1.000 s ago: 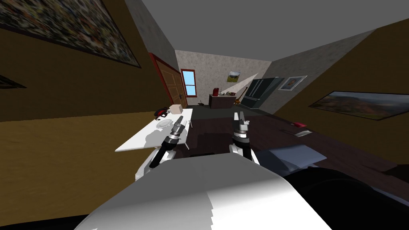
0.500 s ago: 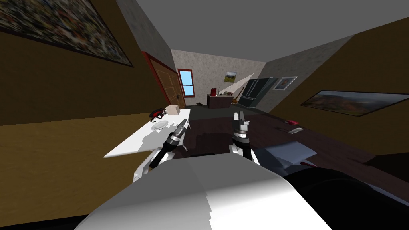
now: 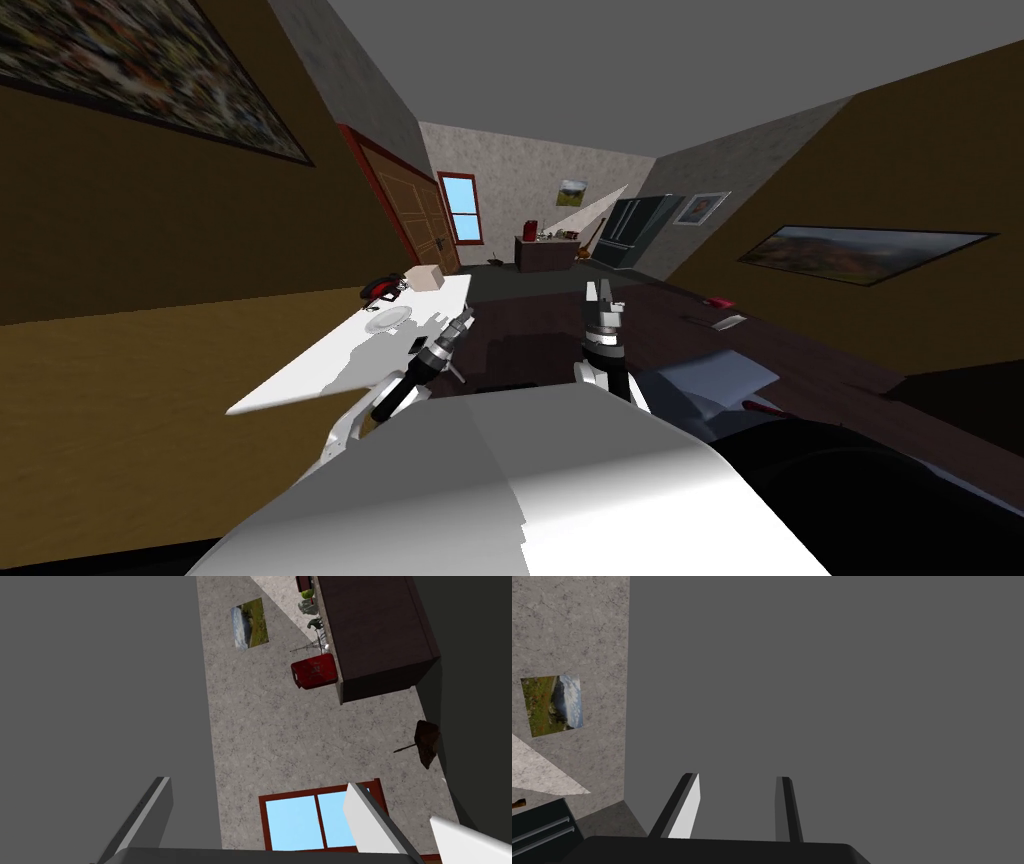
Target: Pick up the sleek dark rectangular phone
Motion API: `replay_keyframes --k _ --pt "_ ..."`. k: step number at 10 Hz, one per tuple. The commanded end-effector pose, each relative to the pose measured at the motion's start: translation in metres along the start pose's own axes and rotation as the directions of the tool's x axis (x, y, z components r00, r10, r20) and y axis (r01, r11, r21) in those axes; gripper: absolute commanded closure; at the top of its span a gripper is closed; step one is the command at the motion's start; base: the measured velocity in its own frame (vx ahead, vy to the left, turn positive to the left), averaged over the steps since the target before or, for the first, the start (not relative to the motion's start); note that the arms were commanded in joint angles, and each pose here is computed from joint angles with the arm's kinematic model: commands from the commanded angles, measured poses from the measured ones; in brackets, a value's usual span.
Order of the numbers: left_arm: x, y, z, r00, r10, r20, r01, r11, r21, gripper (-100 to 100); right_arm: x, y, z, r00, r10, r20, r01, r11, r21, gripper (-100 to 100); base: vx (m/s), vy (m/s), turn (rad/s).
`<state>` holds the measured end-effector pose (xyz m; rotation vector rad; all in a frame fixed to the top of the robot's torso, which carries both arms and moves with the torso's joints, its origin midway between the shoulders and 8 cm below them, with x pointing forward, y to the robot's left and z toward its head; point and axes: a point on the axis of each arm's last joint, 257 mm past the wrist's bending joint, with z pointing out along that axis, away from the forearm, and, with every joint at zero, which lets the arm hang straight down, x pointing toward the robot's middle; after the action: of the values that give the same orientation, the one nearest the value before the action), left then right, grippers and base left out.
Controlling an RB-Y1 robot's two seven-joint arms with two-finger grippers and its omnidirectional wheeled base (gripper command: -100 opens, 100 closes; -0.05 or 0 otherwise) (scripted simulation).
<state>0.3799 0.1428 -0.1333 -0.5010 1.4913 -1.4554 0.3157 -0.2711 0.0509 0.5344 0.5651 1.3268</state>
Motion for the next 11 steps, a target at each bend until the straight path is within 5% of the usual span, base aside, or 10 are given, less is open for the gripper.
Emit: replay_keyframes --k 1,7,11 --pt "0.003 0.010 -0.008 0.999 0.024 -0.035 -0.025 0.999 -0.035 -100 0.000 0.000 0.000 1.000 0.000 0.000 0.000 1.000 0.000 0 0.050 -0.036 -0.031" --pt "0.014 0.072 -0.045 0.979 0.104 -0.176 -0.140 0.969 -0.205 -100 0.000 0.000 0.000 1.000 0.000 0.000 0.000 1.000 0.000 0 0.068 -0.036 -0.031" --pt "0.011 0.113 -0.080 0.951 0.150 -0.271 -0.234 0.920 -0.314 -100 0.000 0.000 0.000 1.000 0.000 0.000 0.000 1.000 0.000 0 0.092 -0.025 -0.012"
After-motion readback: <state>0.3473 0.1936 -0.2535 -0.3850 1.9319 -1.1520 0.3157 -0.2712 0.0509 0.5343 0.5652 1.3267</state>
